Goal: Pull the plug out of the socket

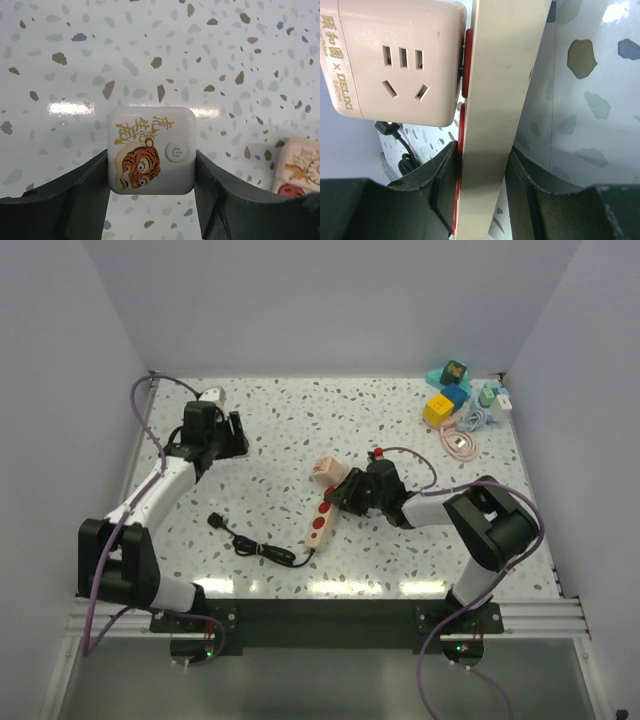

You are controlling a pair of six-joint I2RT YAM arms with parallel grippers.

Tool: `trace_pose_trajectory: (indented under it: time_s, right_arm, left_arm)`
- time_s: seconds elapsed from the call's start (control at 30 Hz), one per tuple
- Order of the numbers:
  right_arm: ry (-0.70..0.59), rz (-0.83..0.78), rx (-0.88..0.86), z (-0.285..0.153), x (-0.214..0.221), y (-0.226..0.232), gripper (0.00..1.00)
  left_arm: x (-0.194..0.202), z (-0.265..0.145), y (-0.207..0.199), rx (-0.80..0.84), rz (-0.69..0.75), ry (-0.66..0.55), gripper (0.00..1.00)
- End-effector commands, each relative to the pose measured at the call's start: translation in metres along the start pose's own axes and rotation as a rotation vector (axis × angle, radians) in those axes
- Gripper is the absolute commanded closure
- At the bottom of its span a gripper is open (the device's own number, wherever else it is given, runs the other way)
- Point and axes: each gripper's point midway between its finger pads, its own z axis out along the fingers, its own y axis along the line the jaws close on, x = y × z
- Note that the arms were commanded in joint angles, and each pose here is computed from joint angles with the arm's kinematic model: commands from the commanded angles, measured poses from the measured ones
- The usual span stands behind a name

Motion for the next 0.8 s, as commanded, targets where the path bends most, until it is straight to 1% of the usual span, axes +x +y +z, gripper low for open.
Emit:
trace_pose_trajectory:
  time_s: [0.0,0.1,0.13,0.17,0.2,0.23,0.27,0.3,0.37,0.4,0.43,0.5,0.53,0.6,0.63,0.7,0.77]
  right_arm:
    - [0.225,-0.082,0.364,-0.021,0.058,-0.11,1.0]
    - [0.256,-0.081,0.319,-0.016,0.059,-0.096,1.0]
    - [0.27,-0.079,0.297,-0.015,0.059,-0.089,1.0]
    - [0.276,-0.084,0.287,-0.014,0.059,-0.086,1.0]
    - [0.282,-0.089,0.278,-0.014,0.058,-0.083,1.0]
    - [0.285,-0.094,0.268,-0.013,0.057,-0.079,1.0]
    - [0.296,-0.1,0.255,-0.014,0.057,-0.075,1.0]
    - [0.302,-0.106,0.246,-0.014,0.057,-0.072,1.0]
    - [0.313,-0.114,0.223,-0.015,0.057,-0.066,1.0]
    - [0.315,-0.119,0.213,-0.016,0.057,-0.063,1.0]
    - [0.321,-0.124,0.204,-0.016,0.057,-0.06,1.0]
    - [0.337,-0.124,0.187,-0.015,0.058,-0.056,1.0]
    - [0.342,-0.123,0.183,-0.015,0.059,-0.056,1.0]
    - [0.347,-0.119,0.165,-0.014,0.06,-0.052,1.0]
    - [0.351,-0.12,0.16,-0.012,0.06,-0.052,1.0]
    - [0.36,-0.119,0.151,-0.01,0.061,-0.05,1.0]
    - [0.378,-0.126,0.149,-0.008,0.061,-0.049,1.0]
  left_arm:
    - [-0.069,0.014,-0.008,0.068,0.011,-0.181,1.0]
    - [-0.092,0.042,-0.014,0.122,-0.015,-0.189,1.0]
    - [-0.101,0.058,-0.014,0.138,-0.03,-0.187,1.0]
    - [-0.104,0.065,-0.017,0.159,-0.055,-0.176,1.0]
    - [-0.116,0.069,-0.023,0.195,-0.071,-0.185,1.0]
    - [-0.109,0.086,-0.015,0.191,-0.099,-0.157,1.0]
    - [-0.12,0.091,-0.015,0.213,-0.118,-0.193,1.0]
    - [-0.121,0.097,-0.013,0.228,-0.166,-0.196,1.0]
    - [-0.123,0.115,0.003,0.25,-0.227,-0.206,1.0]
    - [-0.131,0.119,0.015,0.242,-0.29,-0.218,1.0]
    - [-0.129,0.129,0.033,0.243,-0.328,-0.215,1.0]
    - [-0.131,0.139,0.051,0.228,-0.392,-0.214,1.0]
    - [-0.137,0.139,0.065,0.212,-0.403,-0.235,1.0]
    - [-0.143,0.14,0.081,0.176,-0.413,-0.26,1.0]
    - [-0.15,0.14,0.095,0.162,-0.422,-0.294,1.0]
    - [-0.159,0.142,0.105,0.172,-0.466,-0.319,1.0]
    - [-0.157,0.148,0.114,0.201,-0.502,-0.315,1.0]
